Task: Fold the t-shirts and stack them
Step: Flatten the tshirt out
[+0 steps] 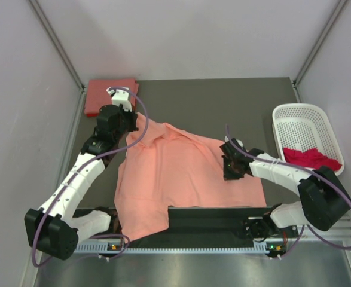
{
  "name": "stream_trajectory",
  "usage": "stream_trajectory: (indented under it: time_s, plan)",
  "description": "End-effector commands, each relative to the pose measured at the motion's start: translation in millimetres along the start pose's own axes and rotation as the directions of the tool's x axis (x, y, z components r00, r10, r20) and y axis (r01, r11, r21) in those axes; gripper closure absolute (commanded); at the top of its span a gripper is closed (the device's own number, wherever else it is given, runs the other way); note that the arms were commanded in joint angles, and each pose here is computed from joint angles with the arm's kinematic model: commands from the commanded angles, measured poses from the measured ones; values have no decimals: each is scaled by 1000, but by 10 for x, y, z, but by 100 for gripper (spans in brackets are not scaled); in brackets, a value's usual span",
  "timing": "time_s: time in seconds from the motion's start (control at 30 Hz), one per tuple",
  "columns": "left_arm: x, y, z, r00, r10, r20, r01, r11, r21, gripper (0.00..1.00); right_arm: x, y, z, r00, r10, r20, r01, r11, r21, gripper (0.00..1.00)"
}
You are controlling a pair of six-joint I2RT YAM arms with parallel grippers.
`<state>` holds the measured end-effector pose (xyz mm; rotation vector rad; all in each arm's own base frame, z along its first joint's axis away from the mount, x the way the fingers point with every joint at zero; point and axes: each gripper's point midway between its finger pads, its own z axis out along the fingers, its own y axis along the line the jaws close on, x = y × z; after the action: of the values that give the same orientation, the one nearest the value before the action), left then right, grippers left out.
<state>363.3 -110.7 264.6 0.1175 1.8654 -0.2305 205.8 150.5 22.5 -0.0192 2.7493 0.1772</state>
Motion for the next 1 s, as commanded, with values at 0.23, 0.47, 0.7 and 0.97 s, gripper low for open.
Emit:
stream_trajectory:
  time_s: [0.23,0.47,0.7,0.97]
  plan:
    - [-889,122,-230,971,-46,237,69,993,-91,100,-761,-248,-506,927,232,295,-281,950,135,100]
    - [-1332,-40,-280,942,-38,334,45,999,-13,100,-1504,-511,-660,714,537,448,-640,760,109,100]
    - [-1537,-98,-557,922,29,385,-37,999,15,100,-2283,-715,-1141,618,482,621,-645,763,50,100]
    - [-1998,270,-1250,860,85,502,5,985,-174,100,-2574,-822,-2086,552,212,807,-412,910,43,100]
